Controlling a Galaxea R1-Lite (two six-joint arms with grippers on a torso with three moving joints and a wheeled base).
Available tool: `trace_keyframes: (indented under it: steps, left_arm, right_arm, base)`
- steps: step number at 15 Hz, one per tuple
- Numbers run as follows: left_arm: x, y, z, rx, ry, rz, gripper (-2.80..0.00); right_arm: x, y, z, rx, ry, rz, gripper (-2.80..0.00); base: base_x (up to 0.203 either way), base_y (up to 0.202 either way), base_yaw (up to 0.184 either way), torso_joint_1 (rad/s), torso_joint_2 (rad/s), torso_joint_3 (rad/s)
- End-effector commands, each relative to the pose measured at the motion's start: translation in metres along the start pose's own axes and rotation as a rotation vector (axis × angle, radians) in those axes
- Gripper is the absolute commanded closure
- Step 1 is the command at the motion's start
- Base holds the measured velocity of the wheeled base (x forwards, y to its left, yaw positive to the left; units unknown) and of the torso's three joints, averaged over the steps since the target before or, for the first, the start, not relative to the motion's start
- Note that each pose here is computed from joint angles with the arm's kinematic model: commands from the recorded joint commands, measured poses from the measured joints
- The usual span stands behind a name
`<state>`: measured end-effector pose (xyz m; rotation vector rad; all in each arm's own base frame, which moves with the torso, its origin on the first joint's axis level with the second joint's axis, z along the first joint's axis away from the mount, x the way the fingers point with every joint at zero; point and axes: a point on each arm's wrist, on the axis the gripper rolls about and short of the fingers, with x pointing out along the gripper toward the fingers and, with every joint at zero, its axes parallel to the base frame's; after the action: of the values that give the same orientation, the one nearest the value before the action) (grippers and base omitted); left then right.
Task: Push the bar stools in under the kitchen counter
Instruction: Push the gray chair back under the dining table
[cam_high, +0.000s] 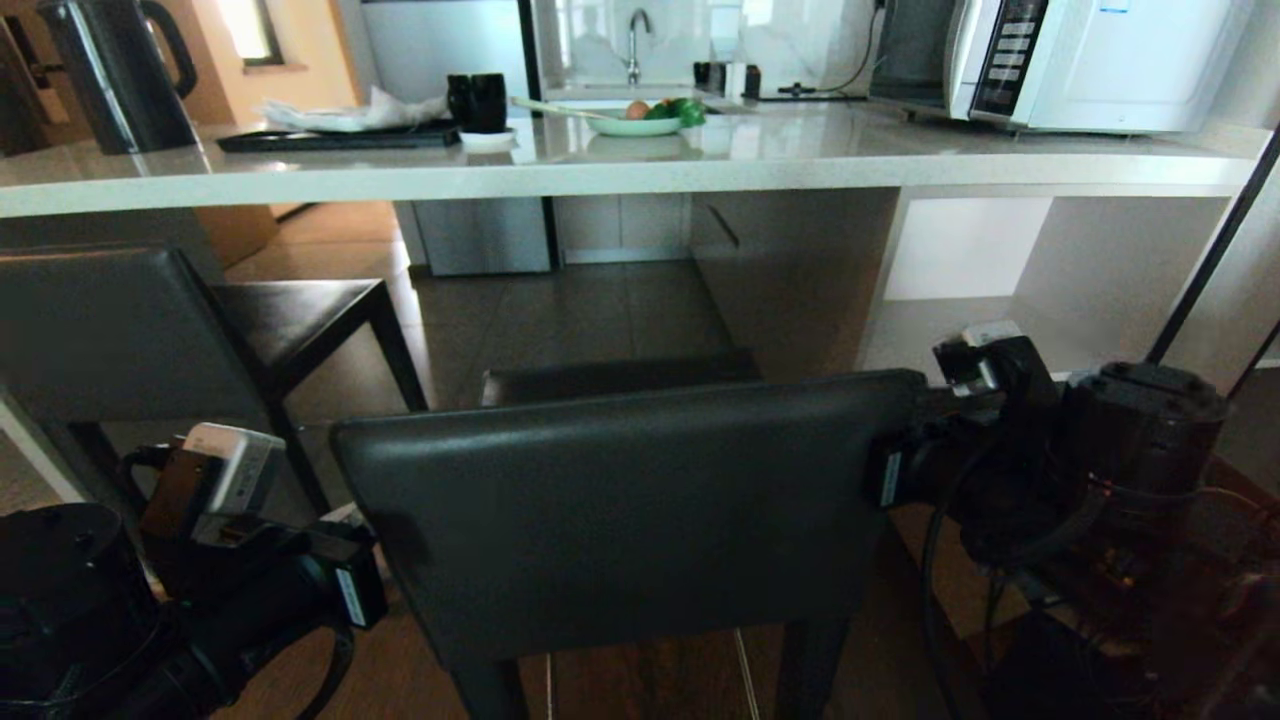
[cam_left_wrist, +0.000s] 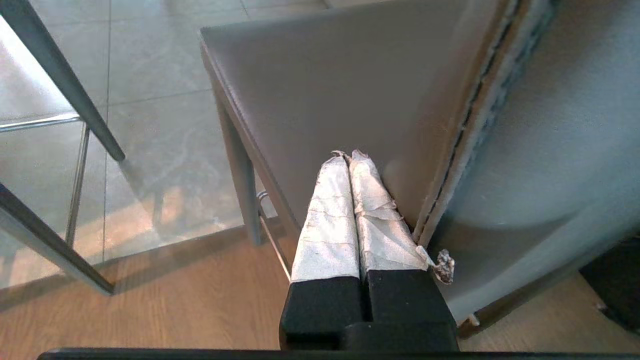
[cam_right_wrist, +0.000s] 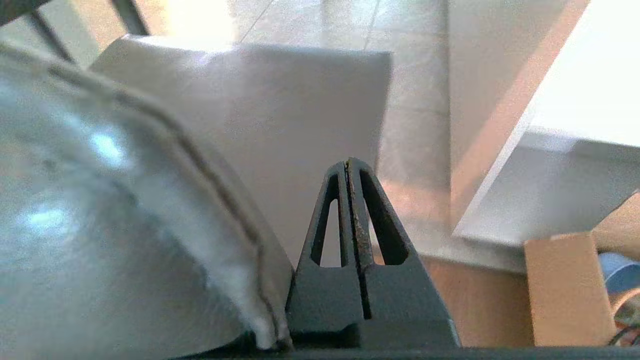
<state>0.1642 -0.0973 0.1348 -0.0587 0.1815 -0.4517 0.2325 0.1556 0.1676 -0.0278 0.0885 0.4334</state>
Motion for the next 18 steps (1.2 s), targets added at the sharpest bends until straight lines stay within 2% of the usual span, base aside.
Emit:
trace_keyframes:
  steps: [1,4,10,13,18]
  left_arm:
    - [0.010,-0.003,-0.005,0.003,0.039,-0.024,0.00]
    - [0.029,-0.006,-0.005,-0.001,0.050,-0.030,0.00]
    - [0.067,-0.001,0.001,-0.007,0.023,0.009,0.00]
    - [0.079,0.010,0.007,-0.014,0.000,0.053,0.00]
    - [0.092,0.035,0.000,-0.025,0.022,0.138,0.00]
  right_arm:
    - [0.017,0.004,-0.004,0.002,0.003,0.015,0.00]
    - [0.030,0.005,-0.009,0.002,0.016,0.012,0.00]
    - [0.024,0.002,-0.017,0.001,0.042,0.003,0.00]
    - [0.027,0.002,-0.015,0.001,0.030,0.004,0.00]
    - [0.046,0.005,-0.012,0.003,0.008,0.003,0.00]
  base:
    - [0.000,0.000,0.000,0.000,0.00,0.000]
    - [0.000,0.000,0.000,0.000,0.00,0.000]
    - [0.000,0.000,0.000,0.000,0.00,0.000]
    - [0.000,0.000,0.000,0.000,0.00,0.000]
    - [0.000,0.000,0.000,0.000,0.00,0.000]
